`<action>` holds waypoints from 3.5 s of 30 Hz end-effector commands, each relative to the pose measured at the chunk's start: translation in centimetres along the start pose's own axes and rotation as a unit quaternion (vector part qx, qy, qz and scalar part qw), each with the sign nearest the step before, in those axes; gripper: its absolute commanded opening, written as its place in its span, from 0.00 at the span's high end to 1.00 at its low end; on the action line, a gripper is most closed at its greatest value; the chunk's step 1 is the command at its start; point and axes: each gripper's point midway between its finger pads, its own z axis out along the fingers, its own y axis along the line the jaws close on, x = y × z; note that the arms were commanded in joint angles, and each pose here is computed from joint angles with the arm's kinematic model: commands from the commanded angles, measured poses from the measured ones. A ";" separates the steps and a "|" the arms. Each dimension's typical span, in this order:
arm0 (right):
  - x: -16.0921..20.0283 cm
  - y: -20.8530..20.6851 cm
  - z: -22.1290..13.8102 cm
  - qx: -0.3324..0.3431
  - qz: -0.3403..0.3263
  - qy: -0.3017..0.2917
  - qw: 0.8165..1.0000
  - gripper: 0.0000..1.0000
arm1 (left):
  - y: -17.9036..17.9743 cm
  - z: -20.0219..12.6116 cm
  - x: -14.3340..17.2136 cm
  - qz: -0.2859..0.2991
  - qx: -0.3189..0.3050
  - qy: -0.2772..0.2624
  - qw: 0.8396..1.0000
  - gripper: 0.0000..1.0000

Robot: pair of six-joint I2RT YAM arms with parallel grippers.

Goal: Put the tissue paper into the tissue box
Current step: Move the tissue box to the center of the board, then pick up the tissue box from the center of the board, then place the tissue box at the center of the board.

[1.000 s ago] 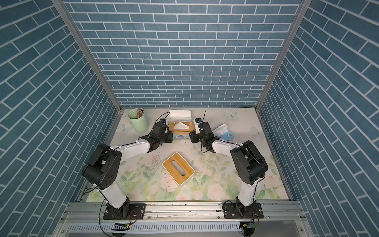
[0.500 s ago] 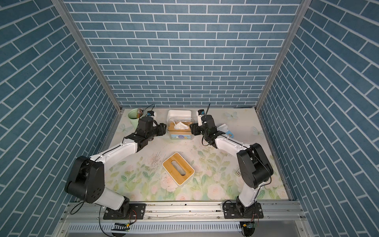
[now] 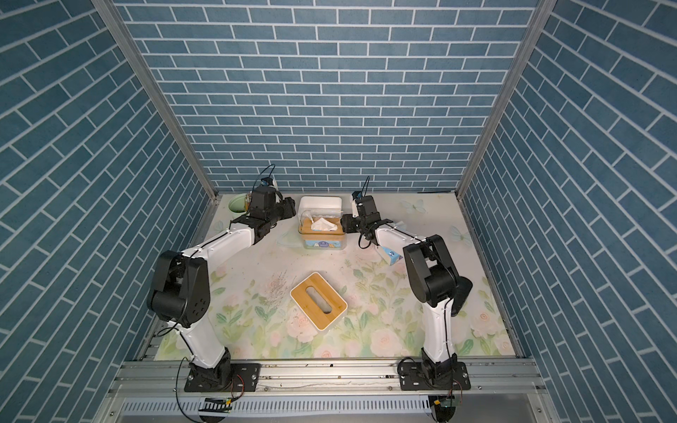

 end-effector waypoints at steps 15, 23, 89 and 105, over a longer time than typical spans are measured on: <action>-1.0 -4.9 -0.8 0.058 0.039 0.001 0.998 0.55 | 1.9 8.9 2.4 0.063 -0.059 0.045 0.995 0.35; -2.2 -3.7 -2.1 0.023 0.047 -0.027 0.998 0.48 | 2.0 13.6 4.3 0.081 -0.066 0.075 0.992 0.46; 0.7 -16.5 -23.7 0.135 0.161 -0.170 0.963 0.14 | -20.0 -9.2 15.9 0.124 0.199 0.079 0.969 1.00; 2.6 -15.2 -20.3 0.068 0.175 -0.130 0.974 0.17 | -12.6 -6.7 20.6 0.148 0.071 0.104 0.981 1.00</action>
